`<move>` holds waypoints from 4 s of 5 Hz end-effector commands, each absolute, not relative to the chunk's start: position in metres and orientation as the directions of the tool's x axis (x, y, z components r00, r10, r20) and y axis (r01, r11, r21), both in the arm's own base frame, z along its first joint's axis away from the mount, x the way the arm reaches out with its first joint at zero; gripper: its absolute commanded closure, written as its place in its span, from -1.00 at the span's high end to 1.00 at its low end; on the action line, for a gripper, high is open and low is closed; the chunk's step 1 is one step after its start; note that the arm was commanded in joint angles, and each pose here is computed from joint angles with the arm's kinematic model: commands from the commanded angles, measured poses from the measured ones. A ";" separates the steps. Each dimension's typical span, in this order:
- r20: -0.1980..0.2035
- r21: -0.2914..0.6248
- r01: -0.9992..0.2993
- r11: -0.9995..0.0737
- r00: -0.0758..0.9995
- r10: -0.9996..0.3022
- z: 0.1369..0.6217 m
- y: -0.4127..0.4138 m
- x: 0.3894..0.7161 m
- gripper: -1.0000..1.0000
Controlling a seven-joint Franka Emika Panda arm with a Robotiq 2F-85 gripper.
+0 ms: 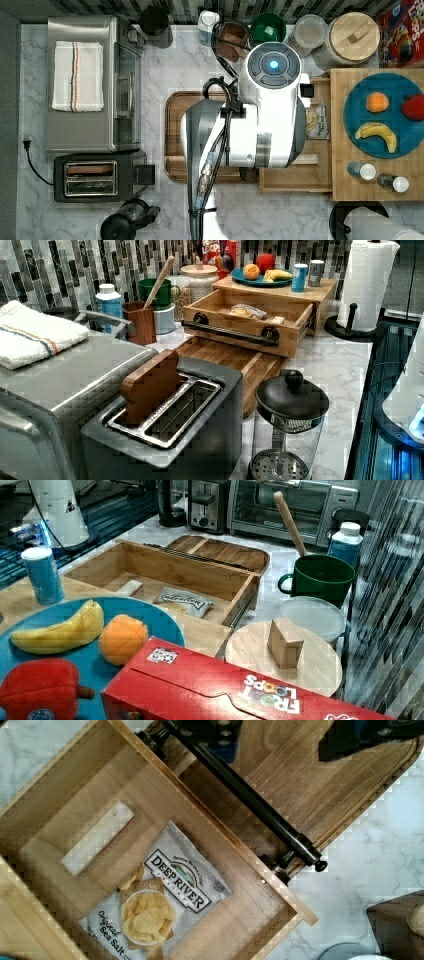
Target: Close the drawer.
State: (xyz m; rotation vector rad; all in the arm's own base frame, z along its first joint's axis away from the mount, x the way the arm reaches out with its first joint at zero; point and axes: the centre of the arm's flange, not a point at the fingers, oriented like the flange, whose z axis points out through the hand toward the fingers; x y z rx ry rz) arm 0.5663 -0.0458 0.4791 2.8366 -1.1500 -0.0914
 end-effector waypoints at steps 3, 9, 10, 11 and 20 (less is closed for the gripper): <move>-0.123 0.039 -0.619 -0.785 0.776 -0.618 0.472 -0.039 0.561 1.00; -0.057 0.029 -0.142 -0.989 0.988 -0.143 0.401 0.085 0.516 -1.00; -0.047 0.059 -0.123 -0.991 0.991 -0.125 0.375 0.087 0.507 -1.00; -0.063 0.094 -0.075 -0.993 0.995 -0.081 0.349 0.096 0.502 -1.00; 0.043 0.158 0.159 -0.974 0.985 0.168 0.265 -0.040 0.503 -1.00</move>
